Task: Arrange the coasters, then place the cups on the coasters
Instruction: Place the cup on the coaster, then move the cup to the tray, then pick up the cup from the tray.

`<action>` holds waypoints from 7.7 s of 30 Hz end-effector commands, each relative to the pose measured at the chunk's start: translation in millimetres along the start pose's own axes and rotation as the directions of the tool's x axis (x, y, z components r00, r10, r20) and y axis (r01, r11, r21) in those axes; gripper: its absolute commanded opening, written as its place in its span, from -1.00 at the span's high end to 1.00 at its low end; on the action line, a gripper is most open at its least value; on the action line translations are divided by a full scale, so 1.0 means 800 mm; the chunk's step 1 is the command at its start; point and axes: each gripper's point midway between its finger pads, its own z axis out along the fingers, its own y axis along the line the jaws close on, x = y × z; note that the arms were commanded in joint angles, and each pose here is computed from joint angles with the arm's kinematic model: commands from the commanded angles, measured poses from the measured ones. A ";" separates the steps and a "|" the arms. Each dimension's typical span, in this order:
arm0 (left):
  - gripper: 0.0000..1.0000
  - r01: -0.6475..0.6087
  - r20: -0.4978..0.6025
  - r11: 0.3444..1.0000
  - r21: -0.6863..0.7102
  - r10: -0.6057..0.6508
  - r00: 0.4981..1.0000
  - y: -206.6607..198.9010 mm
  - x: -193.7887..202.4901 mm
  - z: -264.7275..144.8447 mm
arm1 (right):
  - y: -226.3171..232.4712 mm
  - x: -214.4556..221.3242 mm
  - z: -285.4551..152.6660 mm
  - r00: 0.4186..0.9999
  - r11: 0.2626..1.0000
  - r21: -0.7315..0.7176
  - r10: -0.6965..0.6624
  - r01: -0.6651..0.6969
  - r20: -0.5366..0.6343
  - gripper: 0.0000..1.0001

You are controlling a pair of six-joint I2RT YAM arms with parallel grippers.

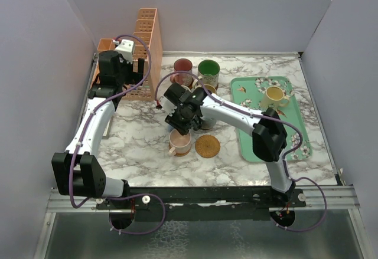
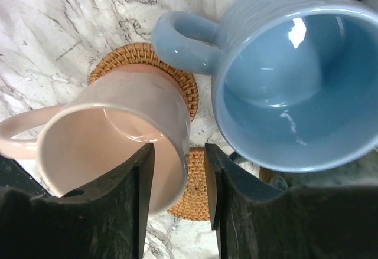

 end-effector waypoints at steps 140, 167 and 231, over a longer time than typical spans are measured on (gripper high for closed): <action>-0.98 -0.323 0.149 0.855 0.407 0.286 0.946 -0.134 -0.026 -0.069 | -0.152 0.336 -0.174 0.792 0.804 -0.332 0.573 -0.493 0.213 -0.43; -0.98 -0.336 0.158 0.851 0.404 0.297 0.942 -0.133 -0.026 -0.069 | -0.309 0.321 -0.238 0.932 0.948 0.141 0.239 -0.284 0.274 -0.44; -0.98 -0.298 0.064 0.951 0.079 0.293 0.954 -0.064 -0.023 -0.027 | -0.112 0.150 -0.149 0.947 0.970 -0.056 0.243 -0.237 0.208 0.97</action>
